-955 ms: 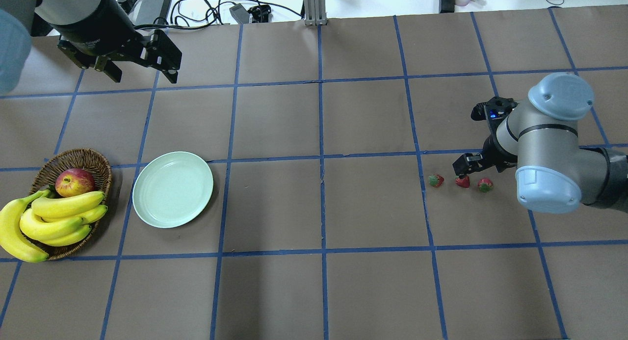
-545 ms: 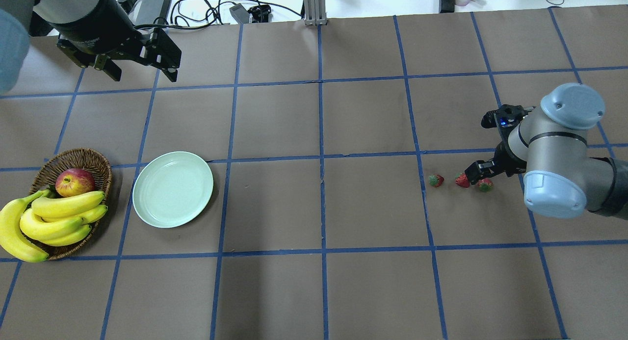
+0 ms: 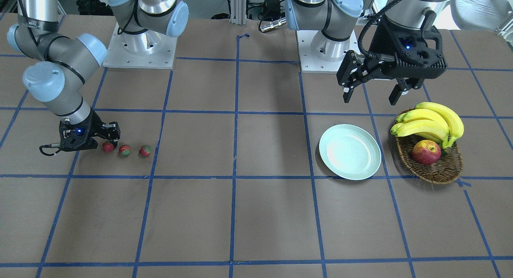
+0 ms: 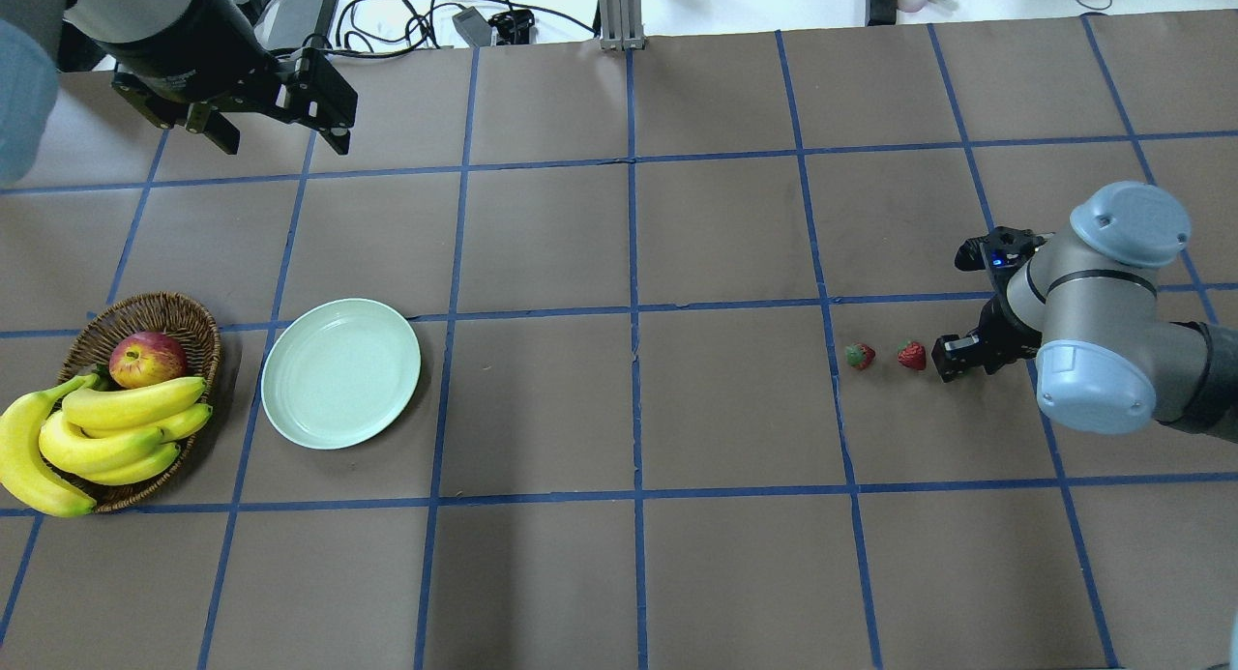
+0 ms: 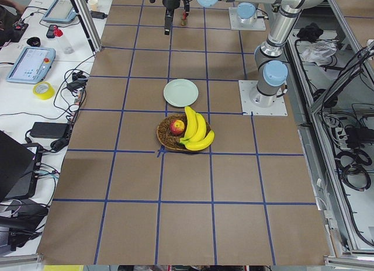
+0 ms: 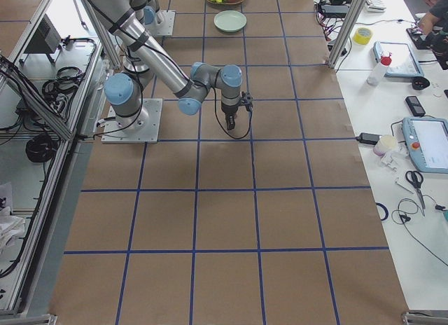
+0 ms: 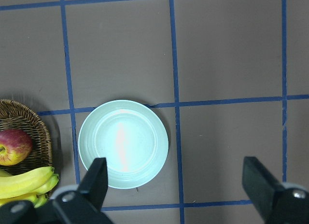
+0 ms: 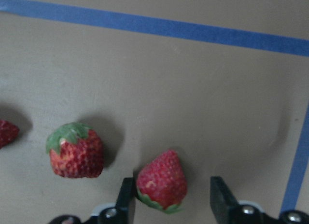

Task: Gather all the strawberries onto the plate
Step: 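Close the right gripper on the outermost strawberry and lift it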

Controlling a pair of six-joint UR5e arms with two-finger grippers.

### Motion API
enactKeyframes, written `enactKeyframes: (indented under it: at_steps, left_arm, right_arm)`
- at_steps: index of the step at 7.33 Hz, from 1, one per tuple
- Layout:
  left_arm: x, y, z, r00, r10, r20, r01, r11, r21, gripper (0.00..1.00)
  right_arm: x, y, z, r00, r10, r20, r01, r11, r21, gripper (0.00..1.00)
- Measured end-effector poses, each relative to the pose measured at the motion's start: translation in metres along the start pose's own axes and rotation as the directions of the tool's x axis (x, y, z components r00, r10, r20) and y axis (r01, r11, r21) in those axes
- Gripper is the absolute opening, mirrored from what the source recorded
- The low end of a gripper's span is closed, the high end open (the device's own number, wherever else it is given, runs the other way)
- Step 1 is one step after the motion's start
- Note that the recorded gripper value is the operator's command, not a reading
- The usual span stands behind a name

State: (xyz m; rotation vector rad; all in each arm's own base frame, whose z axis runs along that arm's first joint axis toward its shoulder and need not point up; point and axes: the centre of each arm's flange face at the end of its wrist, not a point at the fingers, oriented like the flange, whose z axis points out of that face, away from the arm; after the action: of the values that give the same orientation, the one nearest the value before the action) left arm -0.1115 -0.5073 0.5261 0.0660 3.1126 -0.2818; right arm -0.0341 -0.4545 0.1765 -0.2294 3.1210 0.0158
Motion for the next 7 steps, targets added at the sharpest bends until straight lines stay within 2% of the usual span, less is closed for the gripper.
enactKeyframes:
  at_steps: [2, 4, 5, 7]
  left_arm:
    - [0.0, 0.0, 0.0, 1.0, 0.0, 0.0, 0.0, 1.0, 0.002, 1.0]
    - [0.0, 0.0, 0.0, 1.0, 0.001, 0.0, -0.001, 1.0, 0.002, 1.0]
    - [0.0, 0.0, 0.0, 1.0, 0.001, 0.0, -0.001, 1.0, 0.002, 1.0]
    - [-0.001, 0.0, 0.0, 1.0, 0.001, 0.004, -0.001, 1.0, 0.002, 1.0]
  right_arm:
    - [0.002, -0.003, -0.005, 1.0, 0.022, -0.01, -0.022, 1.0, 0.005, 0.13]
    - [0.002, -0.015, -0.031, 0.998, 0.055, -0.017, -0.055, 0.998, 0.019, 0.13]
    - [-0.011, -0.021, -0.048, 0.996, 0.084, -0.011, -0.084, 0.996, 0.016, 0.13]
    - [-0.085, -0.036, -0.066, 0.983, 0.181, -0.004, -0.181, 0.983, 0.022, 0.13]
